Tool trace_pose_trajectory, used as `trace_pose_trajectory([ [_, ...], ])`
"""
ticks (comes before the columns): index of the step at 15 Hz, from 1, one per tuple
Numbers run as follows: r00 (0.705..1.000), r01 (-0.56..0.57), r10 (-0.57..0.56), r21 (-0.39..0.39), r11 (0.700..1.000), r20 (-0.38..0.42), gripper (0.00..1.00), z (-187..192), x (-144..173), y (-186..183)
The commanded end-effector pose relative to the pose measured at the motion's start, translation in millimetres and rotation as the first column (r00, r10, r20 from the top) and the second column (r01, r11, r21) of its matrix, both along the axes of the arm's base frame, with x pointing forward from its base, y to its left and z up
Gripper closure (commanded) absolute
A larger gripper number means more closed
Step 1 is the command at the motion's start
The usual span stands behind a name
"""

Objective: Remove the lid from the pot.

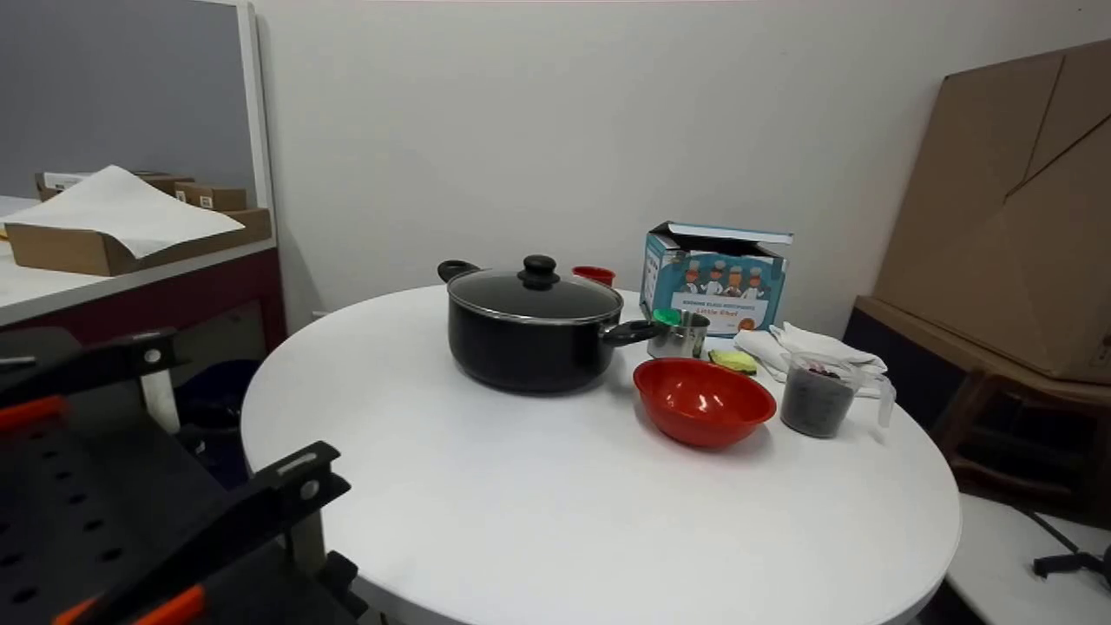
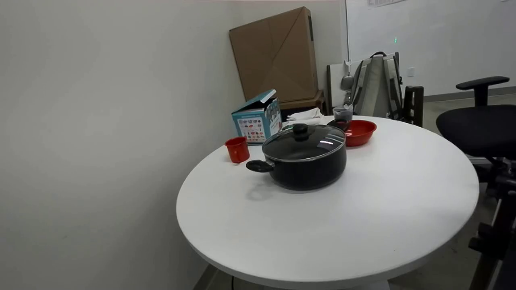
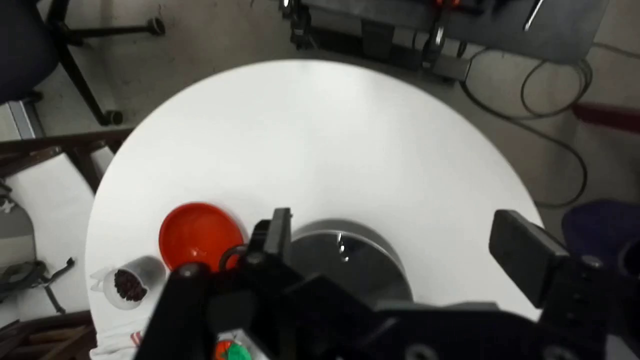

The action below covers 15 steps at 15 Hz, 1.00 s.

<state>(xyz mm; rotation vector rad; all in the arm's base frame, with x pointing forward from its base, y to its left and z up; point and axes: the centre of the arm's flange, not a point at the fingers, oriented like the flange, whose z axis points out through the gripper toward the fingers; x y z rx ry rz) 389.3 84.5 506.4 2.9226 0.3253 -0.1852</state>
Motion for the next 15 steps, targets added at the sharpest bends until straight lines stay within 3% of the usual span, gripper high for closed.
trace_pose_trajectory([
  [1, 0.986, 0.066, -0.067, 0.010, 0.998, 0.155, 0.00, -36.2, 39.7, -8.7],
  [3, 0.970, 0.097, -0.097, 0.011, 0.995, 0.223, 0.00, -55.1, 64.4, -13.4],
  [6, 0.959, 0.127, -0.125, 0.010, 0.992, 0.253, 0.00, -86.5, 98.4, -20.8],
  [15, 0.971, 0.159, -0.164, 0.042, 0.986, 0.176, 0.00, -160.7, 201.8, -16.8],
])
